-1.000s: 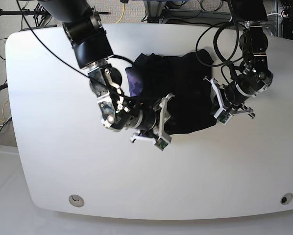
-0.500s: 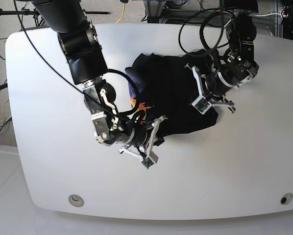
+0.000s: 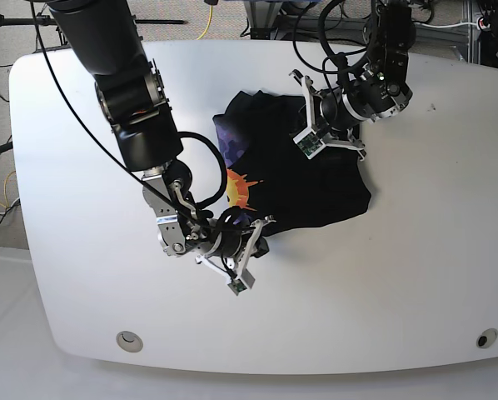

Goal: Fold the T-shirt properly
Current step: 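Lift and flip the shirt over with both grippers, exposing the sun print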

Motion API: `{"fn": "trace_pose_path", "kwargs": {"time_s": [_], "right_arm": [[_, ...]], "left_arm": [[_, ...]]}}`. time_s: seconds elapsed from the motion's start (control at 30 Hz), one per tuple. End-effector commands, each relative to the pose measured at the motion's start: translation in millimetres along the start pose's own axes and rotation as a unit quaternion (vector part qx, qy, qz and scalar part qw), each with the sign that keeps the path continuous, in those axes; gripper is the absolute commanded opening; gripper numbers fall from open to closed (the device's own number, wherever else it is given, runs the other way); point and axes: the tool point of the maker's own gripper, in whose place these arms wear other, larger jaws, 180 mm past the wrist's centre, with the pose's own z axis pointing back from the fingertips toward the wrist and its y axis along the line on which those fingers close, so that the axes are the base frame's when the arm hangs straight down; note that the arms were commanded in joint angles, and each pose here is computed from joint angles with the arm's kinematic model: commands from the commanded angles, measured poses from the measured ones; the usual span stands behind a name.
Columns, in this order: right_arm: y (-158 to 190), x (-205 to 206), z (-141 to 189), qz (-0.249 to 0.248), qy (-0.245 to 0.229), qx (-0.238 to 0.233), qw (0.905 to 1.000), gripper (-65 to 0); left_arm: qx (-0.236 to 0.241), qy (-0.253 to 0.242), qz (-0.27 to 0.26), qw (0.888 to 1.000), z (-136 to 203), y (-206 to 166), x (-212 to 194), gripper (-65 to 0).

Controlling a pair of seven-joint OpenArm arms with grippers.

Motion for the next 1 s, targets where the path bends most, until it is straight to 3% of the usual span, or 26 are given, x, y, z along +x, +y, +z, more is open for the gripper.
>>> {"fn": "trace_pose_path", "kwargs": {"time_s": [0.0, 0.17, 0.47, 0.97], "right_arm": [[-11.1, 20.0, 2.9, 0.015, -0.021, -0.013, 0.9996, -65.0], [-19.1, -3.3, -3.8, 0.048, 0.004, -0.032, 0.9983, -65.0], [-21.9, -56.9, -6.3, 0.051, 0.050, -0.041, 0.9966, -65.0], [-32.6, -108.8, 50.2, 0.088, 0.063, -0.071, 0.9916, -65.0]], "left_arm": [[-0.005, -0.006, 0.005, 1.000, -2.2, -0.3, 0.8, -65.0], [-0.028, 0.036, 0.035, 0.998, -18.3, -6.4, -32.7, -65.0], [-0.013, 0.044, 0.094, 0.994, -28.8, 16.2, -64.3, -65.0], [0.038, 0.015, 0.077, 0.996, -29.3, 85.3, -36.7, -65.0]]}}
